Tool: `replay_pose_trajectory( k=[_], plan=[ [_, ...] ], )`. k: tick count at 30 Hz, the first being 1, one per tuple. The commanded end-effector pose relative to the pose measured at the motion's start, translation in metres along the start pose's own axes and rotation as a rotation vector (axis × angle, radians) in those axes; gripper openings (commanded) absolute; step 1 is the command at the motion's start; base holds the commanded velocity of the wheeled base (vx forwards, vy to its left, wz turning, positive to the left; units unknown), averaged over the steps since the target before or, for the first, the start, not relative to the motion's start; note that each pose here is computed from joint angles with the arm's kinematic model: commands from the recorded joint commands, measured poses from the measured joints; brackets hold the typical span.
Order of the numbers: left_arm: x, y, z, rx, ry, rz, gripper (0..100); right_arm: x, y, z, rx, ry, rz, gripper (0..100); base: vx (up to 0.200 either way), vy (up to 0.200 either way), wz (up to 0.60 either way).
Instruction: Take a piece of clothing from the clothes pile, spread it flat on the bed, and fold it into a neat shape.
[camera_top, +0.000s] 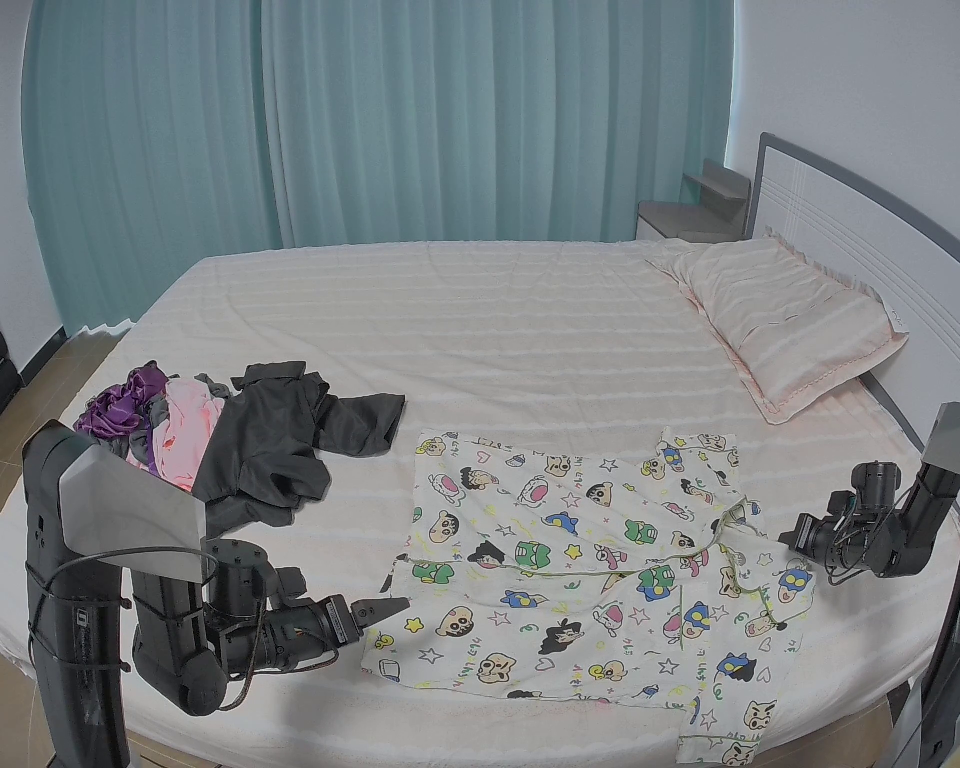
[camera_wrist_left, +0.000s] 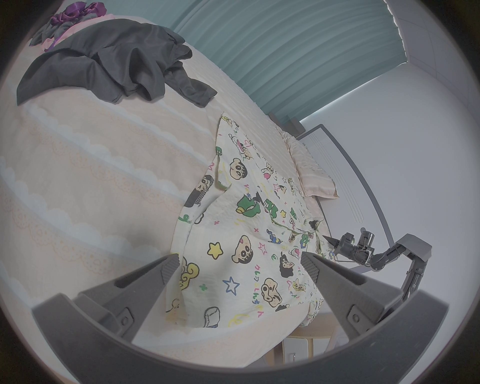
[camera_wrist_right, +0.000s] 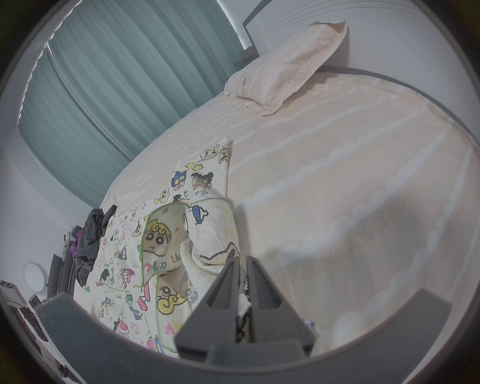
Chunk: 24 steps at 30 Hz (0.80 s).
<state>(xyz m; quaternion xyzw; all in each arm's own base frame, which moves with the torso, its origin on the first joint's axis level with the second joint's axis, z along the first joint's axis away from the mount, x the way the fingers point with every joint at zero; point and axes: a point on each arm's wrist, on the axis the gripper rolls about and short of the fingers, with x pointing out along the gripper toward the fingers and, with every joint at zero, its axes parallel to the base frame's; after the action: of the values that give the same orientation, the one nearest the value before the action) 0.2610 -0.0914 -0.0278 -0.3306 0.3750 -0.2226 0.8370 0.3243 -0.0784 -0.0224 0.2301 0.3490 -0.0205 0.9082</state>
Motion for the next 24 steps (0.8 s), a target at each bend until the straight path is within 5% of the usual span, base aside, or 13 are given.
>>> replay_pose_trajectory(
  k=[1,10,11,24],
  plan=[
    [0.0,0.0,0.0,-0.001,0.001,0.001,100,-0.014,0.002,0.014,-0.007,-0.061,-0.008,0,0.0,0.0,0.0],
    [0.0,0.0,0.0,0.0,0.0,0.0,100,-0.023,-0.008,0.017,-0.008,-0.094,-0.104,0,0.0,0.0,0.0],
    [0.0,0.0,0.0,-0.001,0.001,0.001,100,-0.021,-0.01,0.013,-0.009,-0.079,-0.109,100,0.0,0.0,0.0],
    [0.0,0.0,0.0,-0.003,0.0,-0.002,100,-0.027,-0.01,0.028,0.0,-0.15,-0.149,100,0.0,0.0,0.0]
  ],
)
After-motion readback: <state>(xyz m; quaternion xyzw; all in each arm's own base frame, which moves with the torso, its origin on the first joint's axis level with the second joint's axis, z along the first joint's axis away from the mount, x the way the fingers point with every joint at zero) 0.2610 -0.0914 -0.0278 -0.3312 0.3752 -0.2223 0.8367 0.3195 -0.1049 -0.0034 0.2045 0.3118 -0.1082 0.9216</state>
